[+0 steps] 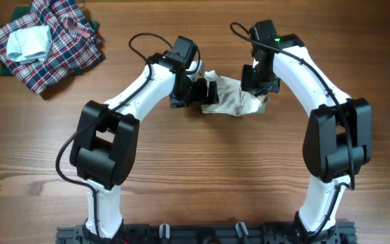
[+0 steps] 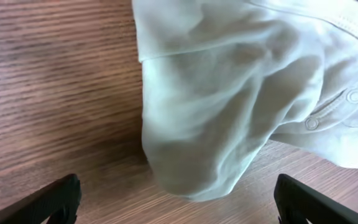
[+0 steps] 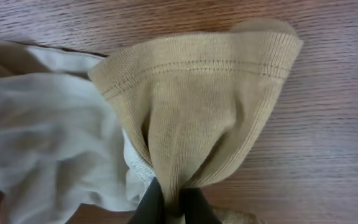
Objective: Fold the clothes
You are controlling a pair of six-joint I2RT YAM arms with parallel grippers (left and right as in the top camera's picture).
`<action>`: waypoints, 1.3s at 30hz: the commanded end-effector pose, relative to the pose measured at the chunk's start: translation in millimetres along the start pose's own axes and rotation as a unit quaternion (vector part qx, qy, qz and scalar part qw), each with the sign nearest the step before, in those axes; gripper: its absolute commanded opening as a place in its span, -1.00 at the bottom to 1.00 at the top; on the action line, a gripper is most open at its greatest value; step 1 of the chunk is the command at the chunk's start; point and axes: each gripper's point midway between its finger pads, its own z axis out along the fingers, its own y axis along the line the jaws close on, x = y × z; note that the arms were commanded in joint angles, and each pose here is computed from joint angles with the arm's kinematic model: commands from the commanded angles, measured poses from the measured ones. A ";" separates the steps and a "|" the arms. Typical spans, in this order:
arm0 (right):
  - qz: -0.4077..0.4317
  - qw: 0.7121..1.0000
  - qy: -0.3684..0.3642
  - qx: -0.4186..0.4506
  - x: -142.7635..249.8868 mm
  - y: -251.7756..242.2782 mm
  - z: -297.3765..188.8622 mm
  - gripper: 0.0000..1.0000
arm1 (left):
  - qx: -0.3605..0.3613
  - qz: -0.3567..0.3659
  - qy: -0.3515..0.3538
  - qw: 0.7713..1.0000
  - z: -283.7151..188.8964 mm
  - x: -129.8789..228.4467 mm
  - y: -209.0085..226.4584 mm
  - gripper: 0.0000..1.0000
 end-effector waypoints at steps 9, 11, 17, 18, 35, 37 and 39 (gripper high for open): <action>0.040 0.993 0.012 0.107 -4.2 -75.6 -4.7 -0.92 | -0.005 0.006 -0.026 1.000 -11.0 -9.7 -4.2 1.00; 0.043 0.993 0.014 0.108 -5.4 -83.7 -5.0 -0.92 | -0.005 0.005 -0.026 1.000 -11.1 -9.8 -3.9 1.00; 0.070 0.983 0.011 0.167 -8.5 -128.6 -11.5 -0.92 | -0.005 0.005 -0.026 1.000 -11.1 -9.8 -3.9 1.00; 0.075 0.983 0.014 0.169 -7.4 -132.4 -11.9 -0.92 | -0.005 0.006 -0.027 1.000 -11.0 -9.8 -4.1 1.00; 0.047 0.985 0.010 0.164 -1.2 -91.9 -13.6 -0.90 | -0.005 0.005 -0.027 1.000 -11.1 -9.8 -4.0 0.99; 0.039 0.988 0.009 0.147 -1.0 -79.0 -11.4 -0.89 | -0.005 0.005 -0.026 1.000 -11.0 -9.7 -4.1 1.00; 0.033 0.993 0.010 0.114 -0.7 -61.2 -8.0 -0.89 | -0.005 0.005 -0.026 1.000 -11.0 -9.6 -4.1 0.99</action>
